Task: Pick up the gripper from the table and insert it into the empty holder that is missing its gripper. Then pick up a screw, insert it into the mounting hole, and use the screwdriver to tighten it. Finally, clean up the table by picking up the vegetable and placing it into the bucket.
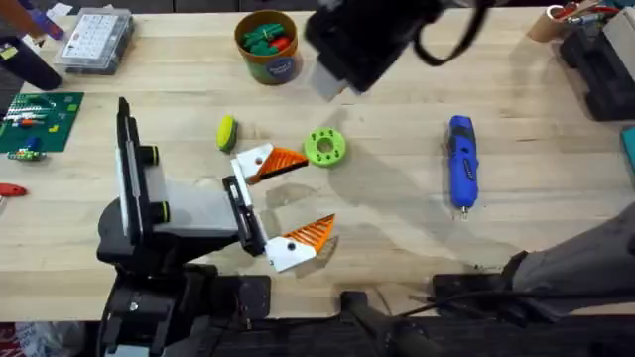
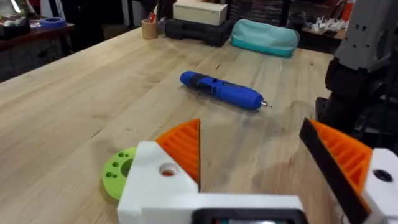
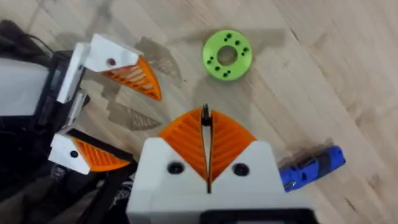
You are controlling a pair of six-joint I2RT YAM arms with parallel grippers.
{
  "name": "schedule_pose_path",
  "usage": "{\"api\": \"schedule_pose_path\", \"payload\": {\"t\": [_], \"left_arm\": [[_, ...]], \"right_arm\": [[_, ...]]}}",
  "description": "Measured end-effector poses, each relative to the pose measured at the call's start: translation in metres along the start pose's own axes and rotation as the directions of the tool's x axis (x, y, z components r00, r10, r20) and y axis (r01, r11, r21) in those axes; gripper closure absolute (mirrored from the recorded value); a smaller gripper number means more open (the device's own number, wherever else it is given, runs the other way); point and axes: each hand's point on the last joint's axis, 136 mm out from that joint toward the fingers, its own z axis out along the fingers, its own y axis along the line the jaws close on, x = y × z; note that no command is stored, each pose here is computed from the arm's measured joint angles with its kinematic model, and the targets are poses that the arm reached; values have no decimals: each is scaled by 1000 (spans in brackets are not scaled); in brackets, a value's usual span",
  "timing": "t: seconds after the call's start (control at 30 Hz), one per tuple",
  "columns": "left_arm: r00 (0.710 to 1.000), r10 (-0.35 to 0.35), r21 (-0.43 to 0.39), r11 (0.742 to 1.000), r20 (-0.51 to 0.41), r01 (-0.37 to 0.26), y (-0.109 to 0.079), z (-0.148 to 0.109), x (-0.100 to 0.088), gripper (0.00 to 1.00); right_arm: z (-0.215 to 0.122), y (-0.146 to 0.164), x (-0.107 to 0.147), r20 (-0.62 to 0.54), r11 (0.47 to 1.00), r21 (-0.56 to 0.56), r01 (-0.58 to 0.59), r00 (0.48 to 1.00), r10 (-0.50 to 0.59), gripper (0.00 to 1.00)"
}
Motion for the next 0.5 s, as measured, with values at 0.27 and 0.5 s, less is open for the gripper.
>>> {"api": "schedule_pose_path", "payload": {"t": [0.27,0.5], "left_arm": [[1000,0,0,1000,0,0,0,0,0,11],[1000,0,0,1000,0,0,0,0,0,11]], "right_arm": [[6,45,-17,45,979,-35,202,979,-200,999],[2,74,-16,71,939,-53,340,939,-336,999]]}}
